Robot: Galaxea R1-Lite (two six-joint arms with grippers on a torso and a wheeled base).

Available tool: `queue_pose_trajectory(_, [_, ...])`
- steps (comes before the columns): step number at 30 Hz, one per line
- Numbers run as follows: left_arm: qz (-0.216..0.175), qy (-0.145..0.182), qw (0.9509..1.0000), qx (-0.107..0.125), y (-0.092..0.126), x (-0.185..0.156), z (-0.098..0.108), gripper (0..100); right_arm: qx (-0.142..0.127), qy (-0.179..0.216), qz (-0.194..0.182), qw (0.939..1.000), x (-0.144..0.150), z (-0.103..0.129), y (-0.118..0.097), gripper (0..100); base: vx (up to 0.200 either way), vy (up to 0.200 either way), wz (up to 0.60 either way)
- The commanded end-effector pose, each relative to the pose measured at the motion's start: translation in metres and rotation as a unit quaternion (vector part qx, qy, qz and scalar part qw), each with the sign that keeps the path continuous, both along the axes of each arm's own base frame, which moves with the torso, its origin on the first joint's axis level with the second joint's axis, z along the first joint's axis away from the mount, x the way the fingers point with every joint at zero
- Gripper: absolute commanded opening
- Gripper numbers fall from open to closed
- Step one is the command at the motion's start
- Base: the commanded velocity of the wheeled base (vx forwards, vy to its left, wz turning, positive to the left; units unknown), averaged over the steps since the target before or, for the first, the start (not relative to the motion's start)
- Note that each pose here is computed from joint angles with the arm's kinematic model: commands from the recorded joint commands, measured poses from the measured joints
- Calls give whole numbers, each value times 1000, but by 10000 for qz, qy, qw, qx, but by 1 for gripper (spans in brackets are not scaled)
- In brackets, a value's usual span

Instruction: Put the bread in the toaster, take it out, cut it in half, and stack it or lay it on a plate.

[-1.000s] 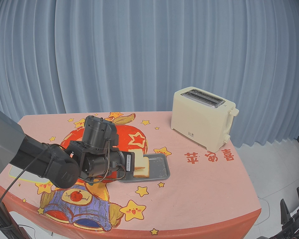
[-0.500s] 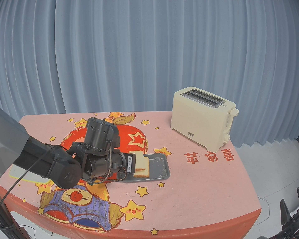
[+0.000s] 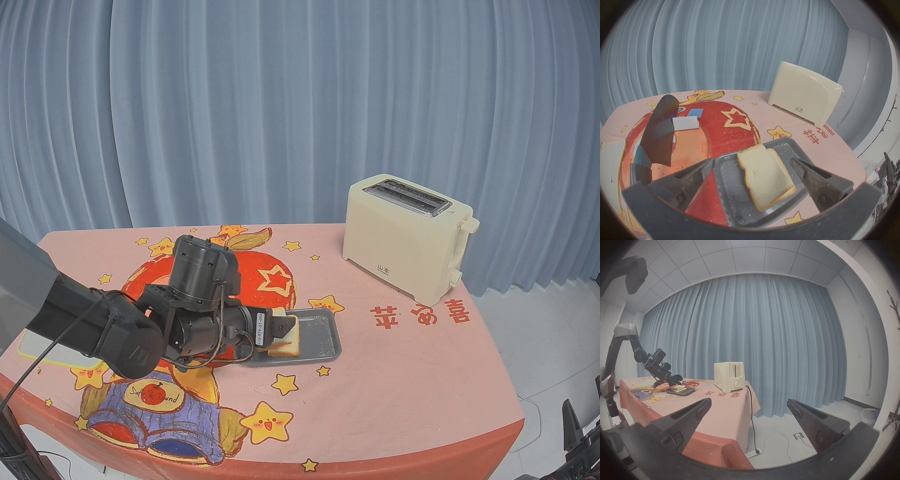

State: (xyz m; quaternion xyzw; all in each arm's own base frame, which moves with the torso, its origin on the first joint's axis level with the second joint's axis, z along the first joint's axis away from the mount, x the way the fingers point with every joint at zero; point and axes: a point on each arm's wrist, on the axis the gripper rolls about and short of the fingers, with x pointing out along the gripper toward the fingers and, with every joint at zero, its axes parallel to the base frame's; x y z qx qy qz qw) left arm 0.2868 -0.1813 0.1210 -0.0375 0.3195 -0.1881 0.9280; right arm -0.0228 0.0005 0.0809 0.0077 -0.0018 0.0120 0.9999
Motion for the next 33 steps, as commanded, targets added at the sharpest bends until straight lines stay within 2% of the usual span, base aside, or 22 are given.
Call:
queue_pose_trajectory(1, [8, -20, 10000, -9, 0, 0, 1, 100, -1, 42, 3, 10000, 1, -5, 0, 100, 0, 0, 0])
queue_pose_trajectory(27, [23, -101, 9999, -38, 2, -3, 7, 100, -1, 42, -5, 10000, 1, -5, 0, 100, 0, 0, 0])
queue_pose_trajectory(33, [24, -256, 9996, -120, 3, -5, 18, 100, -1, 42, 3, 10000, 1, -5, 0, 100, 0, 0, 0])
